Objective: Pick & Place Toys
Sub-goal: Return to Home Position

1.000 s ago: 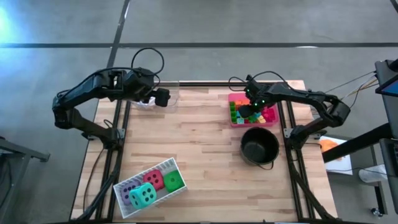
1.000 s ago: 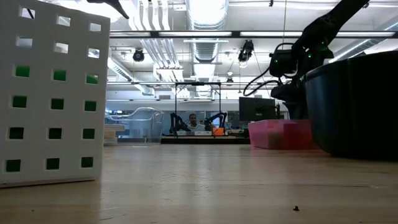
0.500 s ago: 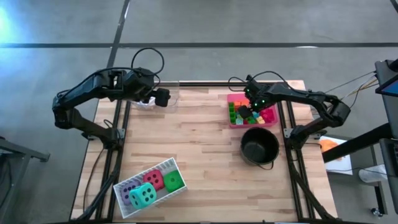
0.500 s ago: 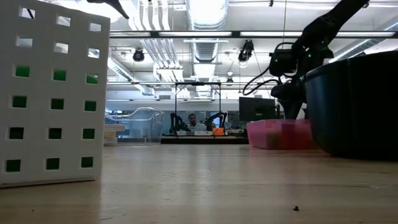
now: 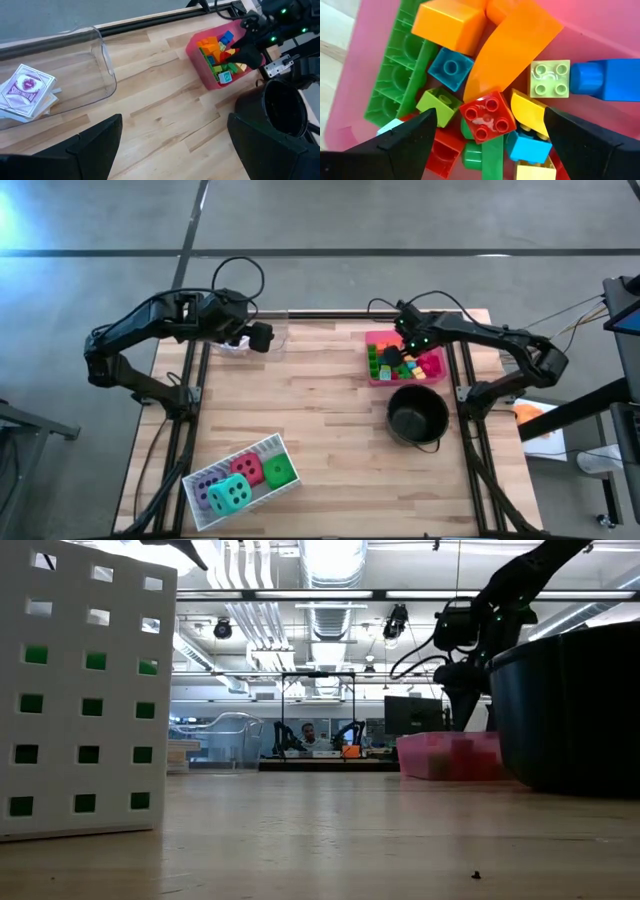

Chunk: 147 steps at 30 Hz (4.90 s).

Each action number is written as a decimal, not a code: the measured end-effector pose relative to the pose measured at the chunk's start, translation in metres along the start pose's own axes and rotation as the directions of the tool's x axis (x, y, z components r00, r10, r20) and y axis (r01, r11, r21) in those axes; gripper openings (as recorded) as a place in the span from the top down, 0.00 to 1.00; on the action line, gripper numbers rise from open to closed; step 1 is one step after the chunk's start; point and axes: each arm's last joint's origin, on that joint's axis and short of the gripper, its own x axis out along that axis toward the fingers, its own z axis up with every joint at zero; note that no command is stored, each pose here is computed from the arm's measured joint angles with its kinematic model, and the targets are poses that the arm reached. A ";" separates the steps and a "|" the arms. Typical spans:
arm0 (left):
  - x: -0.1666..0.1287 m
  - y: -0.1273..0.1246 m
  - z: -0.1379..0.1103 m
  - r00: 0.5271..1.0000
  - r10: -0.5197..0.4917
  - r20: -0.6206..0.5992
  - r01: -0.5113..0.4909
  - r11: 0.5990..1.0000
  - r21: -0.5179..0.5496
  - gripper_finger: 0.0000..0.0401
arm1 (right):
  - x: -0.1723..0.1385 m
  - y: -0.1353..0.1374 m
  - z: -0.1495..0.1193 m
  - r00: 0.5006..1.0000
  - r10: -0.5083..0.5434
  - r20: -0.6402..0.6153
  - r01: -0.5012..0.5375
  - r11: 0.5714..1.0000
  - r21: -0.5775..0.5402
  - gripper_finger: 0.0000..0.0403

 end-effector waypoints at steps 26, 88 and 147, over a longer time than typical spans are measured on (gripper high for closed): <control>-0.006 -0.012 -0.015 0.999 -0.011 0.036 0.001 0.963 0.268 0.97 | -0.113 -0.002 -0.048 0.875 0.382 0.297 -0.329 0.920 -0.215 0.77; 0.118 0.156 -0.201 0.632 -0.763 0.138 0.521 0.550 0.653 0.99 | -0.209 0.031 -0.106 0.248 0.851 0.462 -0.620 0.506 -0.600 0.97; 0.134 0.170 -0.215 0.603 -0.780 0.164 0.601 0.580 0.549 0.99 | -0.126 -0.037 -0.165 -0.005 0.873 0.488 -0.304 0.463 -0.832 0.97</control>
